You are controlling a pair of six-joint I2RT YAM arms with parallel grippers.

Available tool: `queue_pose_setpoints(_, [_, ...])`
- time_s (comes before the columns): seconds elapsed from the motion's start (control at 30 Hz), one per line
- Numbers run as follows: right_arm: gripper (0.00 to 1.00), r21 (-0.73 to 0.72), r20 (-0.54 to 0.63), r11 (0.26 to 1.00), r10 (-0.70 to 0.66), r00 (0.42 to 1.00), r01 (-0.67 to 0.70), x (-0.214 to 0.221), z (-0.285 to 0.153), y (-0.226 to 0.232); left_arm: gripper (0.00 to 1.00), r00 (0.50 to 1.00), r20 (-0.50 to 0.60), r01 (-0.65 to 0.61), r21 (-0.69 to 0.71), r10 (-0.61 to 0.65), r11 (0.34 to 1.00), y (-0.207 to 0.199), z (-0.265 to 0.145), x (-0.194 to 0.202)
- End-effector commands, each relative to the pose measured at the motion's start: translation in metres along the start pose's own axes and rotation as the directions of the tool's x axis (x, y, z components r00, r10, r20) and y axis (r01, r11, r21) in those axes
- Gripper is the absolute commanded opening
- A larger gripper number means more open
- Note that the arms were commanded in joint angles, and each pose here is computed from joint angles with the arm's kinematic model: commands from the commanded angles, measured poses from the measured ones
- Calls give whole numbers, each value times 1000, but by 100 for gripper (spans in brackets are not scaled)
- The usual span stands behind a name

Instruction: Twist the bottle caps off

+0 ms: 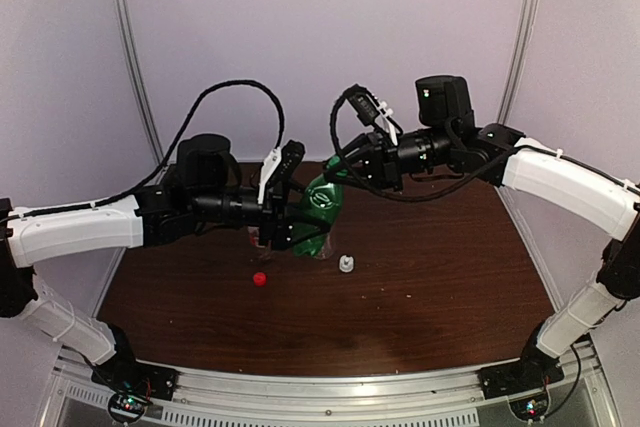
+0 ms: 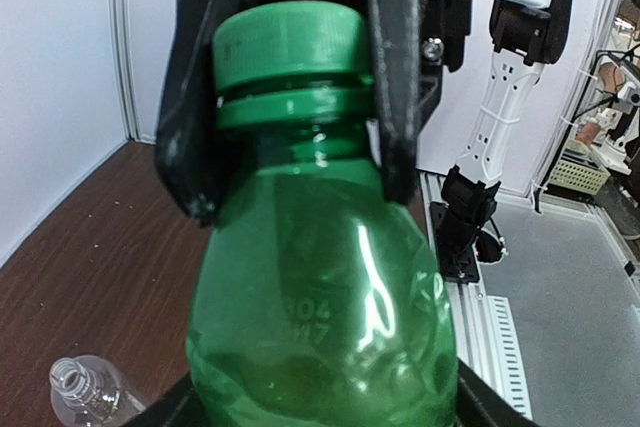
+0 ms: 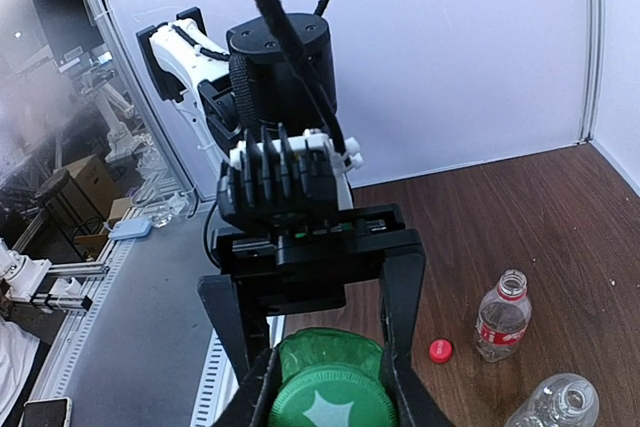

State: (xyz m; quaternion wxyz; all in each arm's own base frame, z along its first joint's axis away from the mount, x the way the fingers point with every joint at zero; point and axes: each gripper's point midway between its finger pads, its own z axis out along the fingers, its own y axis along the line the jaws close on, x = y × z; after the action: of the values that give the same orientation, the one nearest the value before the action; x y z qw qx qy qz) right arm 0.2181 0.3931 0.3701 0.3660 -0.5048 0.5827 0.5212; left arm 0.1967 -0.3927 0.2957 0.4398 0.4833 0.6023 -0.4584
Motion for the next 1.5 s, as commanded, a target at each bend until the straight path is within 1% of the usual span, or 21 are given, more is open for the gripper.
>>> queue_pose_setpoints(0.0, [13,-6,34,999,-32,999,33,-16,-1,4,62,998,31,-48,14,48,999,-4,0,-15])
queue_pose_setpoints(0.03, [16,7,35,1000,-28,999,28,-16,-1,1,58,998,31,-48,8,48,999,-3,0,-15])
queue_pose_setpoints(0.1, [27,51,45,999,-8,999,5,-18,-2,-6,54,998,32,-49,-12,49,999,0,0,-15])
queue_pose_setpoints(0.17, [42,103,68,994,23,997,-30,-23,-5,-14,50,998,32,-47,-40,48,998,4,-1,-15])
queue_pose_setpoints(0.23, [54,147,98,986,61,993,-75,-28,-9,-21,45,998,37,-46,-64,48,997,8,-3,-16])
queue_pose_setpoints(0.3, [69,192,128,975,90,988,-114,-32,-13,-28,43,998,49,-37,-85,42,996,10,-4,-18])
queue_pose_setpoints(0.37, [77,223,161,963,117,980,-151,-37,-18,-32,43,998,60,-24,-107,31,994,14,-5,-19])
queue_pose_setpoints(0.47, [80,248,225,948,145,964,-200,-46,-24,-33,42,998,68,-5,-141,14,990,20,-5,-19])
queue_pose_setpoints(0.53, [81,267,261,936,158,952,-229,-50,-27,-34,41,998,70,4,-156,7,988,24,-5,-18])
queue_pose_setpoints(0.63, [80,287,282,921,182,942,-264,-49,-28,-38,40,997,75,14,-173,-1,985,27,-4,-18])
queue_pose_setpoints(0.8, [75,275,275,917,212,938,-288,-42,-22,-42,40,996,87,18,-182,-3,983,29,-5,-20])
queue_pose_setpoints(1.07, [62,237,258,924,238,936,-300,-35,-13,-42,40,996,87,20,-193,-3,981,31,-5,-20])
queue_pose_setpoints(1.3, [58,212,246,928,253,936,-307,-30,-5,-42,40,997,84,18,-202,-1,979,32,-5,-19])
queue_pose_setpoints(1.4, [53,203,244,931,251,937,-303,-30,-3,-42,40,997,82,18,-204,-1,979,33,-5,-18])
queue_pose_setpoints(1.47, [46,197,242,933,252,937,-301,-30,-2,-40,39,997,83,19,-205,-2,979,33,-5,-18])
